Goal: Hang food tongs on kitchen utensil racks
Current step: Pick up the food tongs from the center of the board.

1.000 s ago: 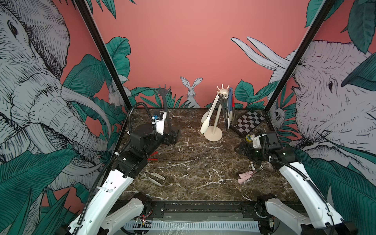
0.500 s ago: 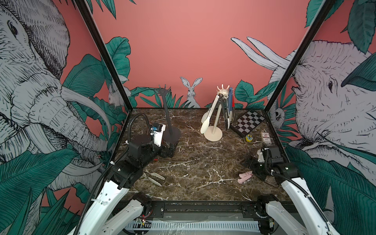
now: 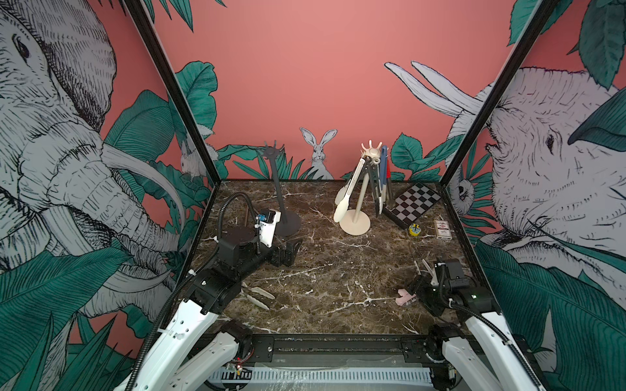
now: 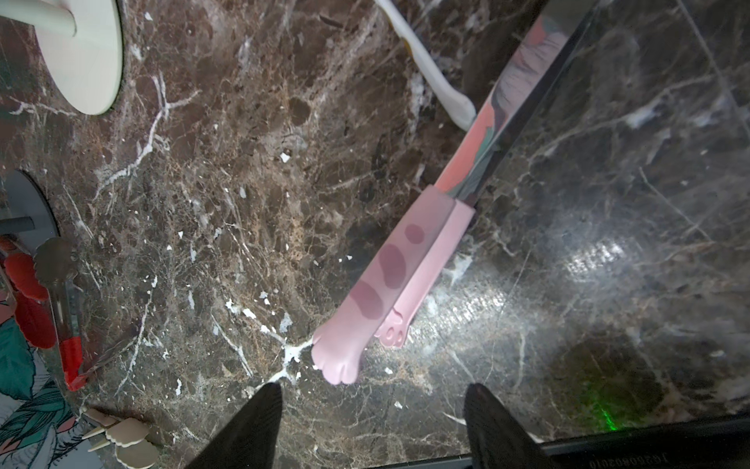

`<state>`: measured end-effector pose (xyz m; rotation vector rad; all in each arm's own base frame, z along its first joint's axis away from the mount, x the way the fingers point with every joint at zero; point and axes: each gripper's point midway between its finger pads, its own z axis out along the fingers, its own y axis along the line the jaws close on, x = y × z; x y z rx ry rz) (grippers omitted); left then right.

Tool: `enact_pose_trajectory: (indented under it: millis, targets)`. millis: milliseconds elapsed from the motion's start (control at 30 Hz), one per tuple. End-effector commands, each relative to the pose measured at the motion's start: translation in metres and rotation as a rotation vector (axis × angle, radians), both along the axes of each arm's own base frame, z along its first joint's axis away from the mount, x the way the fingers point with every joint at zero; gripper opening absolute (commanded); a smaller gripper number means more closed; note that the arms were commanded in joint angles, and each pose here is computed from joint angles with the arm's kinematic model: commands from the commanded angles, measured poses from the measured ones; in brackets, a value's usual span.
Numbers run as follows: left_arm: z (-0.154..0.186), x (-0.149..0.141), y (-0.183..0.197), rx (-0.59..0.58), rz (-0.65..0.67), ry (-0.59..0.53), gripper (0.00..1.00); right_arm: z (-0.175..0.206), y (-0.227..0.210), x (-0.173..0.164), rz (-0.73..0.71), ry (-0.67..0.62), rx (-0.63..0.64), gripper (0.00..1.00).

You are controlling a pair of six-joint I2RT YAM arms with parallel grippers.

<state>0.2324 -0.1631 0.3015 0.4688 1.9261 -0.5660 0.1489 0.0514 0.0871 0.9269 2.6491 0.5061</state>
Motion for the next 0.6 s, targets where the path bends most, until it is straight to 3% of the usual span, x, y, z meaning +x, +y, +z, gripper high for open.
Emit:
enact_pose_trajectory:
  millis: [0, 233, 567]
  targets:
    - [0.021, 0.0, 0.0, -0.038, -0.002, -0.051, 0.99, -0.008, -0.004, 0.01, -0.078, -0.021, 0.01, 0.65]
    - [0.036, -0.004, 0.005, -0.054, 0.011, -0.093, 0.99, -0.013, -0.007, 0.031, -0.116, -0.116, 0.01, 0.61]
    - [0.043, -0.005, 0.009, -0.049, 0.025, -0.111, 0.99, -0.018, -0.008, 0.053, -0.133, -0.182, 0.018, 0.43]
